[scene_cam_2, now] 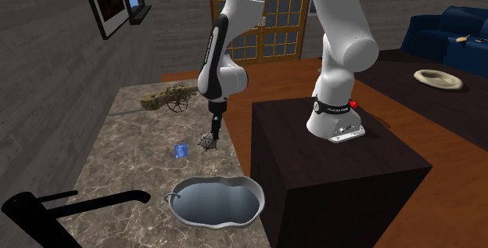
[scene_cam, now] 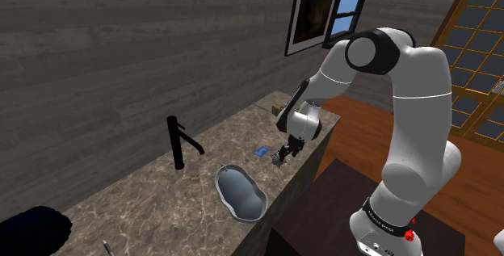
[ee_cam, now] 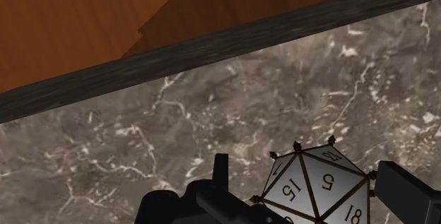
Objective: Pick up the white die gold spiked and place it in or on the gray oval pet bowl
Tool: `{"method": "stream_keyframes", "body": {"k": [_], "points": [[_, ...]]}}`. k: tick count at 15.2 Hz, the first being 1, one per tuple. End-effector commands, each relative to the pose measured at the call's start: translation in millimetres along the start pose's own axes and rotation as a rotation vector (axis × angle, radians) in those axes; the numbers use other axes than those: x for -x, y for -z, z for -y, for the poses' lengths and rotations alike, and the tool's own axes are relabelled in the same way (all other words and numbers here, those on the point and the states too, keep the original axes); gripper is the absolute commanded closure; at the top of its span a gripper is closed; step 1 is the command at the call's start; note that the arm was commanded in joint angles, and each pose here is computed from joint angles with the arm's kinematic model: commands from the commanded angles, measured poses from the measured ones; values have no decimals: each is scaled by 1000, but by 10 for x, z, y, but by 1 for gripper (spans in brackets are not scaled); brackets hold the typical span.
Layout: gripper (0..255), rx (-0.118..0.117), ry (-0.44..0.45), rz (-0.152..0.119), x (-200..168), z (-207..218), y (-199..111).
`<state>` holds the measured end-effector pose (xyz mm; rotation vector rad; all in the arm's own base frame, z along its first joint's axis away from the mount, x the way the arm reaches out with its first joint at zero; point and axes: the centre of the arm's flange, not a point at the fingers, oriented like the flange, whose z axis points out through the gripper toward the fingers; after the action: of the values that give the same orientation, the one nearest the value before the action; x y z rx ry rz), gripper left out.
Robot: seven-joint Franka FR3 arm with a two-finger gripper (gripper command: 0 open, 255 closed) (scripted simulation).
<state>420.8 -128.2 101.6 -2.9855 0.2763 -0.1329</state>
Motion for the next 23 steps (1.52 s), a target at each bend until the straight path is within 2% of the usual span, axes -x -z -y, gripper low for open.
{"method": "stream_keyframes", "body": {"k": [1,9,19,20,21,23], "points": [[255,3,-6,6,13,-20,-47],[255,3,-6,6,14,-23,-33],[255,3,-6,6,-25,55,488],[255,3,-5,5,-22,52,434],[0,3,-5,5,-22,52,434],[0,55,-7,143,-445,289,394]]}}
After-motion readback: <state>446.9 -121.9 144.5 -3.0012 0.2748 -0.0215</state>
